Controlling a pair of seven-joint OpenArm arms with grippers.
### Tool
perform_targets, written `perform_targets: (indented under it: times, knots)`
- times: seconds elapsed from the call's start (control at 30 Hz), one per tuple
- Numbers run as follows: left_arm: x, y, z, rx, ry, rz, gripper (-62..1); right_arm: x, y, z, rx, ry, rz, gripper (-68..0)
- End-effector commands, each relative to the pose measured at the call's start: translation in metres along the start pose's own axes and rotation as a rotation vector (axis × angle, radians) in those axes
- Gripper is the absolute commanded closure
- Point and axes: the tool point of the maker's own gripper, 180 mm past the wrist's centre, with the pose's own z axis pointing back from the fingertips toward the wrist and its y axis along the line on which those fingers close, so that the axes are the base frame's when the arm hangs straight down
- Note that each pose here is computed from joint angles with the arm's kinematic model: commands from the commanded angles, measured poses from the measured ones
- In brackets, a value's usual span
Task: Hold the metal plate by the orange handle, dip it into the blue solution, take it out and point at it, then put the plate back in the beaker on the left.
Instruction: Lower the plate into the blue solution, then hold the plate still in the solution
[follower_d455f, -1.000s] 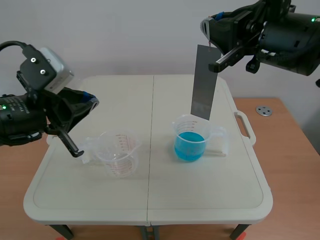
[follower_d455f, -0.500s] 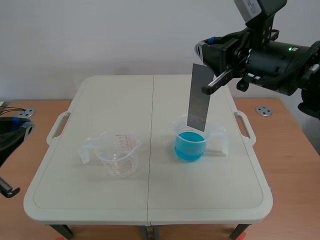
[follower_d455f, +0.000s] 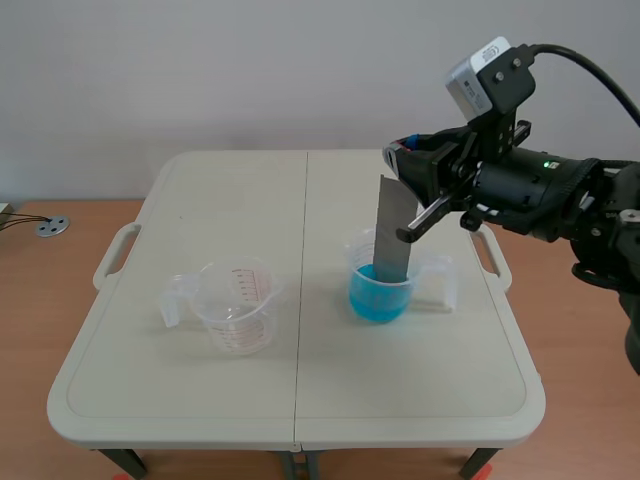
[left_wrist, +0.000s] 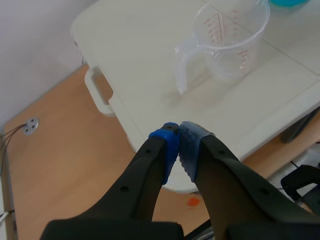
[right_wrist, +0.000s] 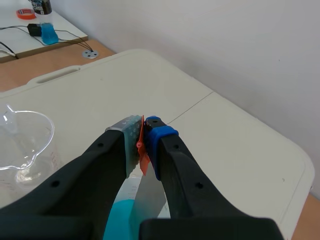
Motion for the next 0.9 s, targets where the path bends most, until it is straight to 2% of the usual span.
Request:
perform_targets:
  times: [0.0,0.4,0.87]
  knots:
    - [0.007,0.002,0.0,0.011,-0.027,0.004,-2.8,0.007,-0.001,-0.003,0.01,-0.03,0.011,-1.3]
    - [0.006,0.0,0.003,0.006,-0.026,0.012,-2.8,-0.028,0.007,-0.004,0.04,0.019,0.006,-1.3]
    - [0.006,-0.001,0.003,0.006,-0.025,0.012,-2.8,-0.031,0.007,-0.003,0.043,0.033,0.016,-1.3]
